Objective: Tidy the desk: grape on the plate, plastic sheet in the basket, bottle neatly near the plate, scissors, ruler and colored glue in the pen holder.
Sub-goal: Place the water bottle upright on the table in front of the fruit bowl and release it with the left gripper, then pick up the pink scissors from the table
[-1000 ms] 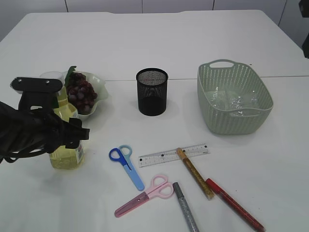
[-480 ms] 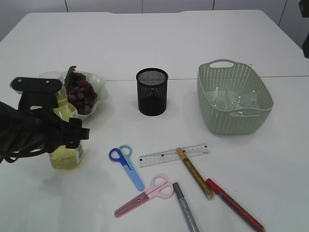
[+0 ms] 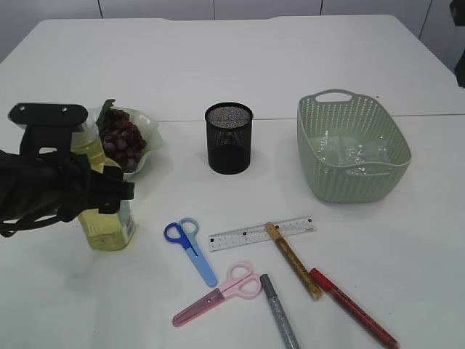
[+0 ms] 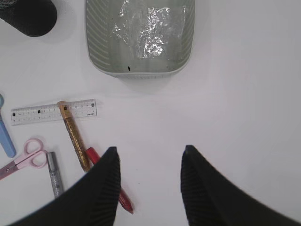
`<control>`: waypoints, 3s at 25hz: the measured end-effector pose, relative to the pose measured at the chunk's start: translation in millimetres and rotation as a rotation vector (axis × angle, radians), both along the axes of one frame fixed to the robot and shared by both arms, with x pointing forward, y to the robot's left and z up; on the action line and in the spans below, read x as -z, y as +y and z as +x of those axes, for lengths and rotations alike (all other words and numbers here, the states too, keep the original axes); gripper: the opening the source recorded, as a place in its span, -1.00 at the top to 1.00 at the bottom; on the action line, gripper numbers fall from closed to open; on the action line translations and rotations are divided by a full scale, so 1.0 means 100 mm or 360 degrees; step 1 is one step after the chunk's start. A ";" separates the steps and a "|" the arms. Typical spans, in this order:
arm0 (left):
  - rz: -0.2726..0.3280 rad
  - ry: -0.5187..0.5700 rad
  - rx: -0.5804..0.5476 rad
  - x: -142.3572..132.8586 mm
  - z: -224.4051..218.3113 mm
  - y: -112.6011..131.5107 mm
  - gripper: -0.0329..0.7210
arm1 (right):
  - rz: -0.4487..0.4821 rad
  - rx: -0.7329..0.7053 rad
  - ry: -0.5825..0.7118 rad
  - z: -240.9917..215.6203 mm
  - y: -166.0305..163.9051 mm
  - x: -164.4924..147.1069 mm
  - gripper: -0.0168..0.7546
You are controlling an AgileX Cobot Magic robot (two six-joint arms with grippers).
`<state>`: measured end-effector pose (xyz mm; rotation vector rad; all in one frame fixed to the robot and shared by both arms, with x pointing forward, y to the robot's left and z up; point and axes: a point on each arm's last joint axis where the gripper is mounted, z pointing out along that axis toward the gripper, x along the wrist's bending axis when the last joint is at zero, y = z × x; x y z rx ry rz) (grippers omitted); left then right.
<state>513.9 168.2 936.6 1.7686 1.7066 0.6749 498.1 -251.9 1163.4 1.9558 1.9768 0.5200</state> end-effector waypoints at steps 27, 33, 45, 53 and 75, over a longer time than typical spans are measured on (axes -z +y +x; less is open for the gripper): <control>-0.0071 -0.0241 0.0117 -0.60 -0.15 0.06 -0.59 | -0.0017 -0.0032 -0.0001 0.00 0.00 0.00 0.14; -0.0092 -0.0272 0.0100 -0.78 -0.24 0.13 -0.58 | -0.0029 -0.0055 -0.0002 0.00 0.00 0.00 0.15; 0.0007 -0.0198 -0.0084 -1.16 -0.57 0.44 -0.54 | -0.0032 -0.0061 -0.0003 0.00 0.00 0.00 0.15; 0.0047 0.0106 -0.0115 -1.32 -0.74 0.50 -0.51 | -0.0032 -0.0061 -0.0003 0.00 0.00 0.00 0.15; -0.0261 0.0985 0.0337 -1.53 -1.21 0.22 -0.40 | -0.0035 -0.0098 -0.0002 0.00 0.01 0.00 0.15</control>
